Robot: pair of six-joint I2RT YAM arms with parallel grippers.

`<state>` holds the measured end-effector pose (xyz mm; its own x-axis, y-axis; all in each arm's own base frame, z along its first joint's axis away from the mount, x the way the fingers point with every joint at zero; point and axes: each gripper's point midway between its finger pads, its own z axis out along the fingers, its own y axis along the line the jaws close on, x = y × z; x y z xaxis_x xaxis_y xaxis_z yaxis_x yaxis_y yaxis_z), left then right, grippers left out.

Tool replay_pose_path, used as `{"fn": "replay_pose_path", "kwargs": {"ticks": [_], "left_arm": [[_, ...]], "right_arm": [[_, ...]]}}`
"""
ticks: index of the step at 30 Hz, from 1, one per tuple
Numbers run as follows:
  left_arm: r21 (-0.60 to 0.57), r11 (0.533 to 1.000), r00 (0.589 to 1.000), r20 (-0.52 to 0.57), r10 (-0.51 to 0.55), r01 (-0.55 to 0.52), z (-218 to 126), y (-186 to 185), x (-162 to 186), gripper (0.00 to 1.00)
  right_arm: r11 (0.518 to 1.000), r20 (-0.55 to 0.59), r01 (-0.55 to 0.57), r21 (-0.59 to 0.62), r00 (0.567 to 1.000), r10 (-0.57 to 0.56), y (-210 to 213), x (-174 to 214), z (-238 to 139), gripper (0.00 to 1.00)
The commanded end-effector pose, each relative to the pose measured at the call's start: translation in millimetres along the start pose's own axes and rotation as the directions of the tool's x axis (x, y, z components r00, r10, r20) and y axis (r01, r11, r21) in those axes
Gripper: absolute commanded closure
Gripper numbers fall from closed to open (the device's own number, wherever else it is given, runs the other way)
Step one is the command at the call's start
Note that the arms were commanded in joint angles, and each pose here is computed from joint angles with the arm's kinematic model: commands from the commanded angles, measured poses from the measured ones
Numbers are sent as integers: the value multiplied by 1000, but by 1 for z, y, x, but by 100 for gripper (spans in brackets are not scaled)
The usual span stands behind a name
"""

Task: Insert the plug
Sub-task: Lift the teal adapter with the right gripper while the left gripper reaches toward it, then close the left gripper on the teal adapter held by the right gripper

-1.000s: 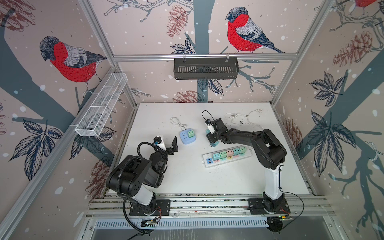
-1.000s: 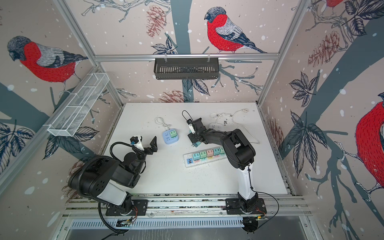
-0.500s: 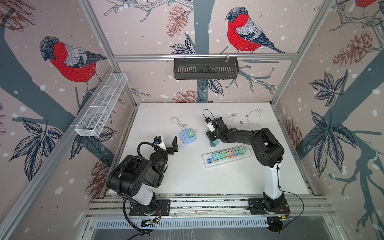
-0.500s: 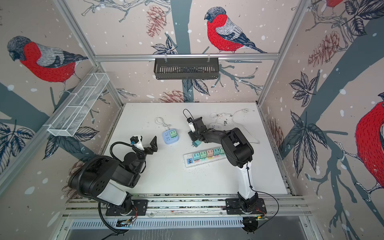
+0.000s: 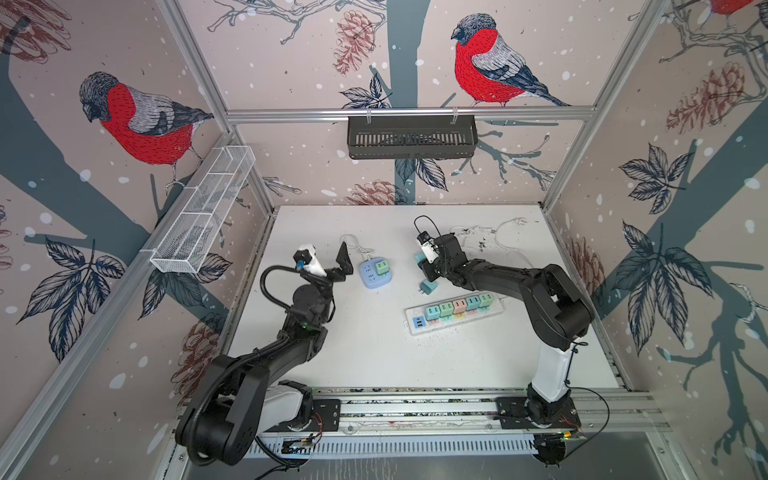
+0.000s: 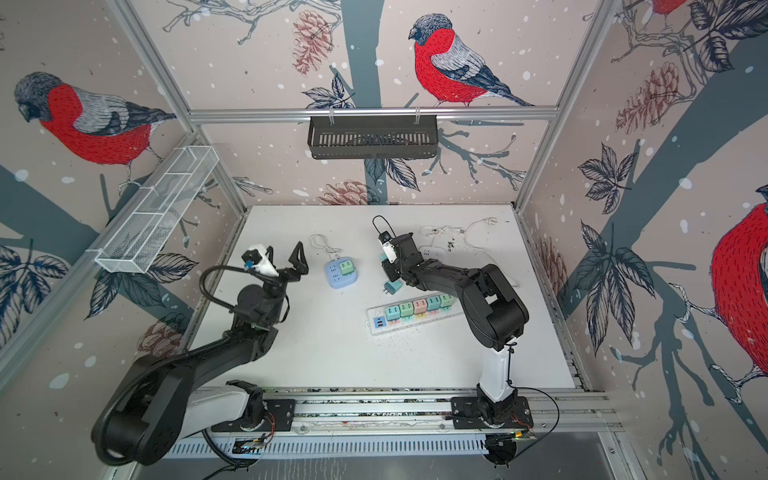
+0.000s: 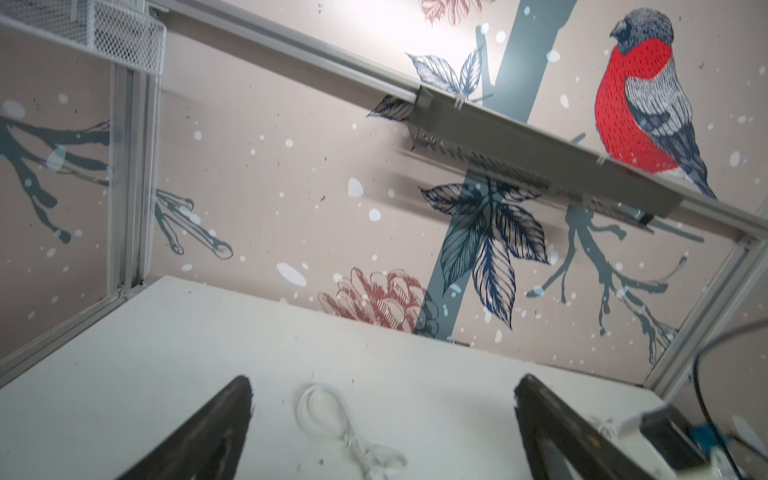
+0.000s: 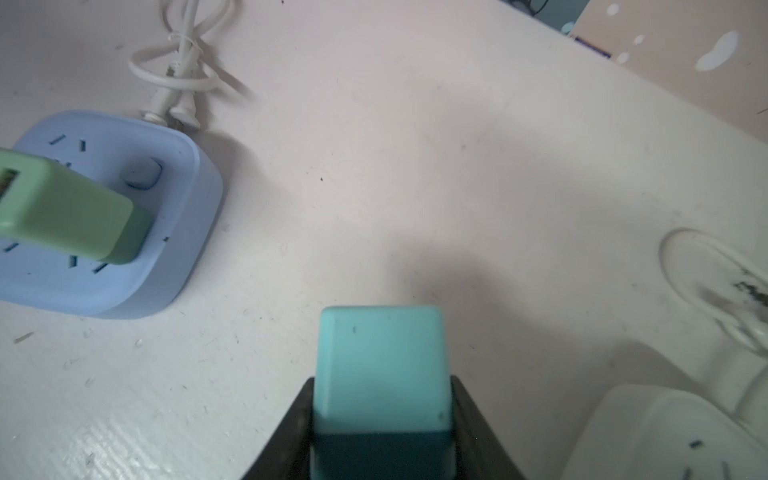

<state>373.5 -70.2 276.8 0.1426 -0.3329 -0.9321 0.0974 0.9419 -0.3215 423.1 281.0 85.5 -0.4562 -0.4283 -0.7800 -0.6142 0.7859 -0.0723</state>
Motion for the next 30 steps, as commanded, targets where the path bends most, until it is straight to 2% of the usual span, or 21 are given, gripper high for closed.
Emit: {"fn": "replay_pose_path", "kwargs": {"ticks": [1, 3, 5, 6, 8, 10, 13, 15, 17, 19, 22, 26, 28, 30], "left_arm": [[-129, 990, 938, -345, 15, -63, -2, 21, 56, 2], [-69, 998, 946, -325, -20, -2, -3, 8, 51, 2], [56, 998, 960, -281, -20, 37, -9, -12, 44, 3], [67, 994, 961, -267, -65, 85, -12, -14, 43, 3], [142, 986, 963, -266, -52, 92, -15, -24, 38, 3], [135, 989, 964, -266, -27, 65, -17, -23, 34, 3], [143, 989, 973, -232, -2, 36, -23, -22, 24, 3], [63, 995, 976, -210, -57, 72, -26, -11, 13, 3], [33, 996, 983, -170, -71, 77, -29, -6, -1, 3], [55, 994, 987, -137, -88, 96, -34, -10, -11, 2], [72, 979, 979, -85, -184, 190, -41, -11, -21, 3], [55, 977, 970, -147, -195, 205, -36, -14, -19, 2], [36, 971, 964, -136, -229, 236, -37, -10, -16, 3], [128, 970, 974, -121, -191, 206, -40, -22, -15, 2]], "right_arm": [[1000, 163, 12, 11, 987, -14, -2, -33, -22, 69], [1000, 225, 13, 12, 974, -15, -1, -40, -37, 75], [1000, 290, 17, 9, 957, -19, 1, -46, -54, 78], [1000, 324, 23, 9, 946, -25, 2, -48, -63, 79], [999, 382, 45, 19, 923, -48, 4, -51, -79, 83], [998, 427, 51, 41, 902, -64, 3, -53, -95, 88], [996, 508, 71, 55, 857, -89, 5, -56, -121, 90], [995, 567, 79, 61, 818, -100, 7, -58, -138, 90], [994, 625, 96, 61, 772, -113, 12, -59, -154, 89], [992, 651, 112, 55, 750, -121, 16, -59, -162, 89], [991, 678, 121, 52, 725, -124, 20, -59, -172, 90], [988, 720, 147, 50, 680, -138, 27, -60, -188, 90], [984, 738, 171, 57, 657, -157, 33, -59, -197, 90], [980, 755, 187, 73, 632, -177, 37, -58, -205, 90]]}}
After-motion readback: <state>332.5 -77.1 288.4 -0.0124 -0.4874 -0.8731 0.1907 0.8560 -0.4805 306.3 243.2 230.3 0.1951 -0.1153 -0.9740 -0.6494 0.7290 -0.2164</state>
